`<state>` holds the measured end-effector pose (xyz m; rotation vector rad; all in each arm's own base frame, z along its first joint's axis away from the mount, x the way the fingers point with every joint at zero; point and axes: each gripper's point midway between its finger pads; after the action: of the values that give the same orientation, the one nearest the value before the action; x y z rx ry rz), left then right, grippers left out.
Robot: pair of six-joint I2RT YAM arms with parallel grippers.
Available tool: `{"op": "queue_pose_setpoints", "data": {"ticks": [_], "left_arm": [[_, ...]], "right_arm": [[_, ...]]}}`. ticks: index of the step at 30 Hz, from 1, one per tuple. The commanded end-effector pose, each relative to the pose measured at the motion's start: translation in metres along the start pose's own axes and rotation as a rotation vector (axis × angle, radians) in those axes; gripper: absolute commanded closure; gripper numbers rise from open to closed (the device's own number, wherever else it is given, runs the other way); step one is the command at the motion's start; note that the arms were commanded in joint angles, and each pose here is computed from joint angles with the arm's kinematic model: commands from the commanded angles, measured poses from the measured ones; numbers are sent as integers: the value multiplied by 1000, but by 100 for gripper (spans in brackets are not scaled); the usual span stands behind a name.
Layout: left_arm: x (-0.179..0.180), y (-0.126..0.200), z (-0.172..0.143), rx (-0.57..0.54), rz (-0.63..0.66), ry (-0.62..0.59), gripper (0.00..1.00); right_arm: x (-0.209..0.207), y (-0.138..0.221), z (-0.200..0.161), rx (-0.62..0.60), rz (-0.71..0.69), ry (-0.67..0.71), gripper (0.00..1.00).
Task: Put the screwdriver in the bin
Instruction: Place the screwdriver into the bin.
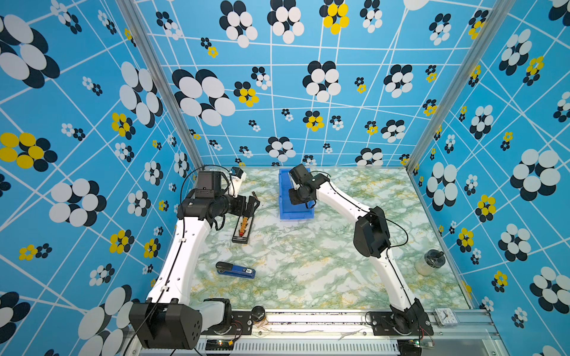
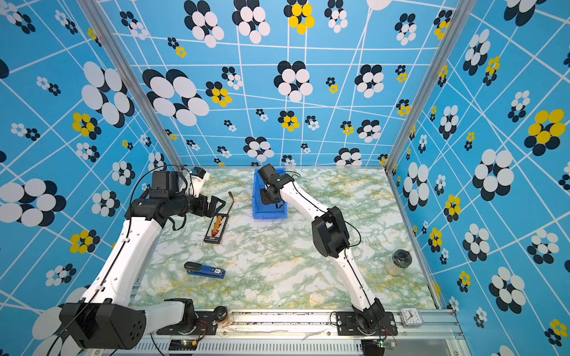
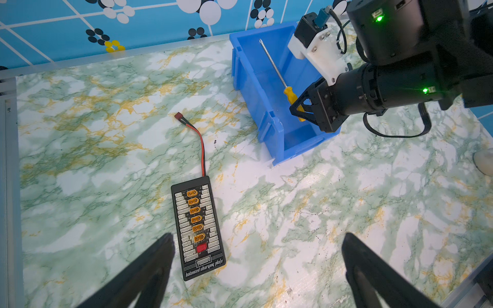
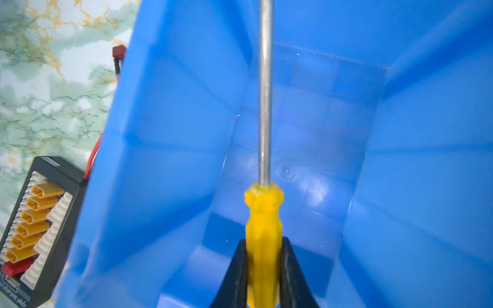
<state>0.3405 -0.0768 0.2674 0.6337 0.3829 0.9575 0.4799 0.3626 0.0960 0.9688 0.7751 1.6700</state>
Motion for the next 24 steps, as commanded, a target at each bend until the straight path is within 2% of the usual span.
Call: {"op": "queue_pose_setpoints", "data": {"ticks": [1, 24], "left_arm": [[-3, 4, 0, -5, -19, 22, 1], [3, 3, 1, -12, 2, 14, 1]], "right_arm": [[5, -7, 8, -15, 29, -32, 88], [8, -51, -9, 46, 47, -83, 85]]}}
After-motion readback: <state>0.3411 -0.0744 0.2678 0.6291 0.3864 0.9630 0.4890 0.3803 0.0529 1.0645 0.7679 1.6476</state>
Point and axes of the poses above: each gripper's point midway between its finger pads, its own y axis back along the fingers, its own x axis along the line the jaws close on, z = x × y, and after that the axes turned 12 degrees about -y, right-handed
